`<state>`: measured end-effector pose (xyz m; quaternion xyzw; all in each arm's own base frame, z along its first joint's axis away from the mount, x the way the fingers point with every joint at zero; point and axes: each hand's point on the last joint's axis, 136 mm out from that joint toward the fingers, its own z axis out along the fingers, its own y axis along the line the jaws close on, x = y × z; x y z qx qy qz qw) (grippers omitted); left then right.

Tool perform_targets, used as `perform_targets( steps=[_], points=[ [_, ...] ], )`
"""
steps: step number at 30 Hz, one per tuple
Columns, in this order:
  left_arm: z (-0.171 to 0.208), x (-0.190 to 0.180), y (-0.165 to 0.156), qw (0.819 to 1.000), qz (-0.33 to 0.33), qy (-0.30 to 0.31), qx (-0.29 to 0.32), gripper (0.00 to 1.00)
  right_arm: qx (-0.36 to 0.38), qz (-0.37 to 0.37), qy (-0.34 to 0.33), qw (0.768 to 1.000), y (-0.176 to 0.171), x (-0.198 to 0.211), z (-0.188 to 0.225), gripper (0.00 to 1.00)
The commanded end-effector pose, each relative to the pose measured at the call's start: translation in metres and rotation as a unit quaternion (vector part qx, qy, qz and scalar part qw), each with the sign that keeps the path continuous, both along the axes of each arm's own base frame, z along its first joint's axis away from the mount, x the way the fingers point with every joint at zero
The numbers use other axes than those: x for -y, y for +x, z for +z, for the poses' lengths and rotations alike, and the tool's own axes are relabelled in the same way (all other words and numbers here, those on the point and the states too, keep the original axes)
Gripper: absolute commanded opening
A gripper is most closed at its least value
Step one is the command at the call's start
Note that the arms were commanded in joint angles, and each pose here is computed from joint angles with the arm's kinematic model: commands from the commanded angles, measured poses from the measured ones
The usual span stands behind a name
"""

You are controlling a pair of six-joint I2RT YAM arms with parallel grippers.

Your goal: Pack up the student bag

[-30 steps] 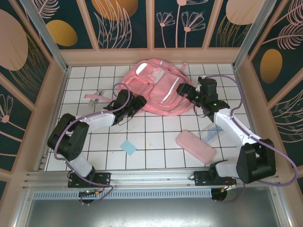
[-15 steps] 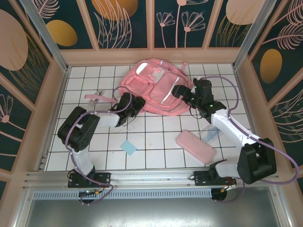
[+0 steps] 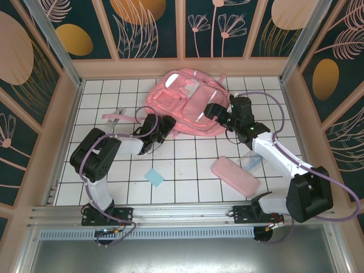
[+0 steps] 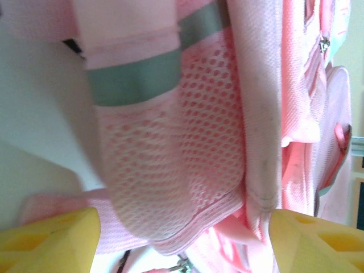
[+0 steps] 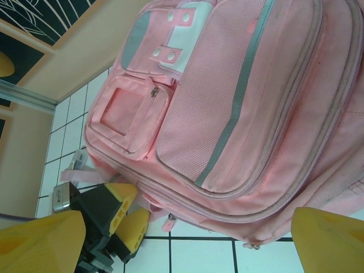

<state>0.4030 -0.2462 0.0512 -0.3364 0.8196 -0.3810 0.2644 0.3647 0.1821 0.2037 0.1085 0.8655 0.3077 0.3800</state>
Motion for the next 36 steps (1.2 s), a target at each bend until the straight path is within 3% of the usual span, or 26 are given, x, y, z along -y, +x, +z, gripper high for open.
perform_targets(
  steps=[1, 6, 12, 16, 20, 28, 36],
  points=[
    [-0.006, -0.014, -0.006, 0.999, 0.012, 0.032, -0.013, 0.79, 0.003, -0.002, -0.007, 1.000, 0.002, -0.004, -0.001, 0.93],
    [-0.017, -0.012, 0.009, 0.999, 0.019, 0.030, -0.008, 0.73, 0.000, -0.003, -0.009, 1.000, 0.001, -0.006, -0.003, 0.94],
    [-0.022, -0.001, 0.030, 0.999, 0.021, -0.004, 0.026, 0.41, 0.006, -0.008, -0.013, 1.000, -0.001, -0.003, 0.004, 0.94],
    [-0.009, 0.008, 0.039, 0.999, 0.005, -0.013, 0.052, 0.00, 0.006, 0.008, -0.017, 1.000, -0.008, -0.010, 0.005, 0.92],
    [0.018, 0.015, 0.041, 0.997, -0.003, -0.040, 0.073, 0.00, -0.026, 0.059, -0.008, 0.998, -0.028, -0.034, -0.012, 0.83],
    [0.080, 0.022, 0.044, 0.987, 0.018, -0.118, 0.111, 0.00, -0.094, 0.118, -0.005, 0.989, -0.063, -0.094, -0.046, 0.76],
    [0.107, 0.029, 0.043, 0.980, 0.015, -0.153, 0.128, 0.00, -0.119, 0.104, -0.061, 0.986, -0.048, -0.129, -0.101, 0.65]
  ],
)
